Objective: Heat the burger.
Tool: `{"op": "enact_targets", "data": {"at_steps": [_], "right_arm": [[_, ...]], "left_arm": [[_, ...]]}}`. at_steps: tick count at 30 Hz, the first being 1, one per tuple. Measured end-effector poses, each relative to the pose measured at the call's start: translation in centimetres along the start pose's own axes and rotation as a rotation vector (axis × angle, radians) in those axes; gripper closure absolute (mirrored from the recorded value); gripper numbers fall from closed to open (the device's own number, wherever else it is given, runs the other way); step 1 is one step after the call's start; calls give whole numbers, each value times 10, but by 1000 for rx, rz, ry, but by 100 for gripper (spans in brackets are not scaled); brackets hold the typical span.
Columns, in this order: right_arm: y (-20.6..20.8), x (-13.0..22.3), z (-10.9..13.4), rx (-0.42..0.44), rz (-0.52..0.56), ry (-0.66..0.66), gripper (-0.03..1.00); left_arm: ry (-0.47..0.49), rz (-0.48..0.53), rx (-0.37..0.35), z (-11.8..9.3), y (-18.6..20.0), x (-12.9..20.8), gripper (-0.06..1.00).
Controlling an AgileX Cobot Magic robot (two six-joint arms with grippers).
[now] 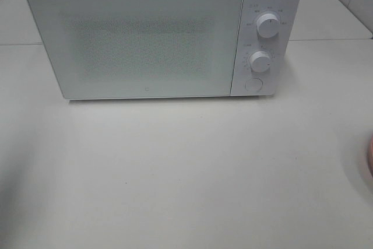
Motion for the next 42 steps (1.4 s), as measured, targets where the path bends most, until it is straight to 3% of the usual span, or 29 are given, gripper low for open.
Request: {"op": "enact_targets", "data": {"at_steps": [7, 13, 25, 42], "right_arm": [[0, 0, 0, 0, 0, 0, 21], [0, 0, 0, 0, 0, 0, 21], [0, 0, 0, 0, 0, 0, 21], [0, 0, 0, 0, 0, 0, 21]], "left_arm": [[-12, -197, 26, 16, 10, 48, -4], [-28, -301, 6, 31, 13, 81, -4], [-19, -554, 62, 40, 39, 112, -4], [-8, -678, 126, 41, 51, 129, -4]]}}
Point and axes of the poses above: a point on each arm's last joint axis where the gripper is mounted, y pointing back along that axis away from the gripper, z along the wrist's bending axis when the last joint is at zero, x = y × z, the point moved 4 cm from there along -y, pointing out along that axis toward the gripper, and after that the axes turned 7 degrees about y, right-handed, at the moved point
